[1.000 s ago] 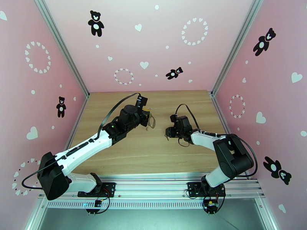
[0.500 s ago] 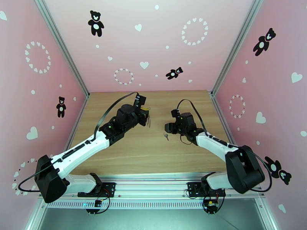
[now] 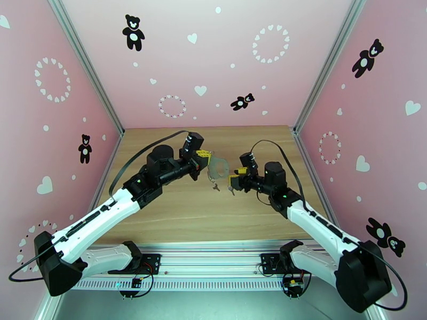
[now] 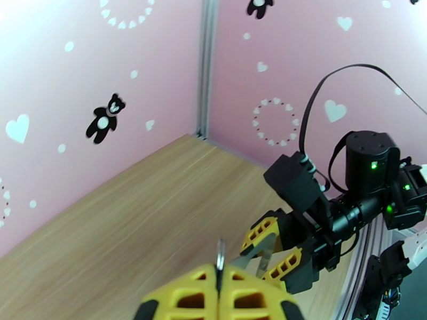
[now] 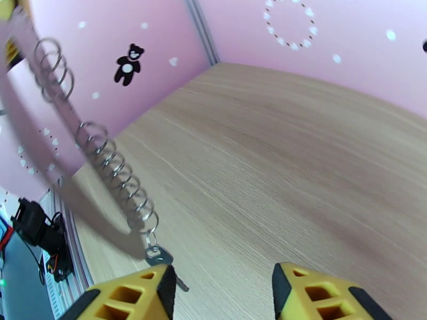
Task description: Remove the keys from the keyring
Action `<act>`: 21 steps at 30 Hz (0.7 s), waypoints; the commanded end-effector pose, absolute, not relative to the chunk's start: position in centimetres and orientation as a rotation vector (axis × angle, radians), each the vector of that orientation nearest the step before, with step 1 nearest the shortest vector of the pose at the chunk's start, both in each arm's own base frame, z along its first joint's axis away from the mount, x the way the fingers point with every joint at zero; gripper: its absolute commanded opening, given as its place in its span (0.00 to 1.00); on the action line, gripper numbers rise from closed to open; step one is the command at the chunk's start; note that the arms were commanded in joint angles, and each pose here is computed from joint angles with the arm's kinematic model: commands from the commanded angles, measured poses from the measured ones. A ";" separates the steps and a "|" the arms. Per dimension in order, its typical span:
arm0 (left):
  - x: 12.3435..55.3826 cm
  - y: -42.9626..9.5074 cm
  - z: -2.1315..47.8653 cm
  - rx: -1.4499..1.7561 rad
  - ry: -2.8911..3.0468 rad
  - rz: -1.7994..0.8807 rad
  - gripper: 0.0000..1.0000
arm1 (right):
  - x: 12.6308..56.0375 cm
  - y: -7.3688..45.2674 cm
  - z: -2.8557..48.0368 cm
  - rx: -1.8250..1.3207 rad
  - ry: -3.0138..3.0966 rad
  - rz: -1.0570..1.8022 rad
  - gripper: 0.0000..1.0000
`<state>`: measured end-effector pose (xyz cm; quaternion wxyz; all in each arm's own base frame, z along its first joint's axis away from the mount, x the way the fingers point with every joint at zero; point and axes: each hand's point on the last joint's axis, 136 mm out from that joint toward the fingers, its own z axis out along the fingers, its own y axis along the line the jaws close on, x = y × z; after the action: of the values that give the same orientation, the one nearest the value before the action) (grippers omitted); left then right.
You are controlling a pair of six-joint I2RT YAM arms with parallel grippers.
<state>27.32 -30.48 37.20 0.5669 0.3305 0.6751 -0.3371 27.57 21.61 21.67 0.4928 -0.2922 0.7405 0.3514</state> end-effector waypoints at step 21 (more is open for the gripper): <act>24.6 -31.1 49.7 0.662 1.214 -1.117 0.00 | 24.3 24.6 24.5 -0.910 1.501 0.894 0.56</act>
<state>25.79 -31.12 46.33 0.6137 0.2801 0.5817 -0.4545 24.33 24.24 23.58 0.5378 -0.3874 0.6529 0.3664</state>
